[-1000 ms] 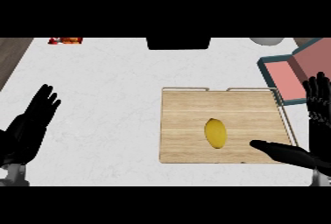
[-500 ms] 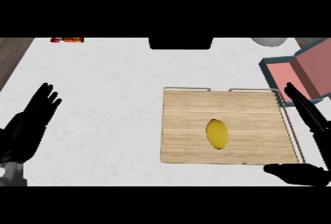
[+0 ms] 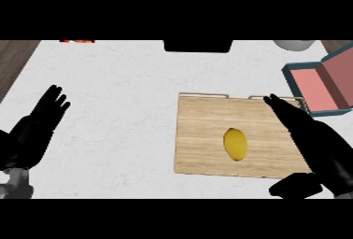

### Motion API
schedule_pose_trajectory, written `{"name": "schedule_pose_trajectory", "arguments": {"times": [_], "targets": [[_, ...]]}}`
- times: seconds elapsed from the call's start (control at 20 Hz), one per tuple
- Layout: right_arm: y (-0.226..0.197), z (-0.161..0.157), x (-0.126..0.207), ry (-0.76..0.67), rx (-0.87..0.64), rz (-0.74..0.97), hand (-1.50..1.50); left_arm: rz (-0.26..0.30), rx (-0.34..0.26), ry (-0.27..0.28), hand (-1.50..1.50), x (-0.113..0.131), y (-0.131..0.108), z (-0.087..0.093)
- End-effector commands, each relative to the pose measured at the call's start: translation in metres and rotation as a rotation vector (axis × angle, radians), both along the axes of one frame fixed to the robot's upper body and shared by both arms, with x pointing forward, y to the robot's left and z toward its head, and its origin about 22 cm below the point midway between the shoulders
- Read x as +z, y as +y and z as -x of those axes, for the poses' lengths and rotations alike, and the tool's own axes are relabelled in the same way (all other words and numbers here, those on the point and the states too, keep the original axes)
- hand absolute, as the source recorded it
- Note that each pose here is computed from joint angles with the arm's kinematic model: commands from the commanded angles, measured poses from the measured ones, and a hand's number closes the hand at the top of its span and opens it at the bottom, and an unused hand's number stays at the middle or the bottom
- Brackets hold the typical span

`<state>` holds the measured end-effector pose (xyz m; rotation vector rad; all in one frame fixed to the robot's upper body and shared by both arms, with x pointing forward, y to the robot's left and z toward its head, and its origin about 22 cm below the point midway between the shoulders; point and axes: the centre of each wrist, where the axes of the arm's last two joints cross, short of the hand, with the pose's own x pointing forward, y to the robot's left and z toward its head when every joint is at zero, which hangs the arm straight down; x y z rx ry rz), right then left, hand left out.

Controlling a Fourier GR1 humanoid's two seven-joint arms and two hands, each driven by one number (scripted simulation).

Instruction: Pick the lemon from the tray and place it in the cardboard box

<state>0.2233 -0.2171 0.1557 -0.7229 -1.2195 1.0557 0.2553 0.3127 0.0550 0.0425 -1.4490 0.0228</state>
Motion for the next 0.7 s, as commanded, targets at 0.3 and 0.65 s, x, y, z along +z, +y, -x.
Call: {"name": "schedule_pose_trajectory", "arguments": {"times": [0.3,0.65], "targets": [[0.035,-0.029,0.011,0.211,-0.062,0.039,-1.5,0.021,0.013,0.002,0.0,-0.01,0.004,0.007],[0.052,-0.035,-0.006,0.274,-0.051,0.061,-1.5,0.006,0.008,-0.002,0.0,0.009,0.001,0.007]]}}
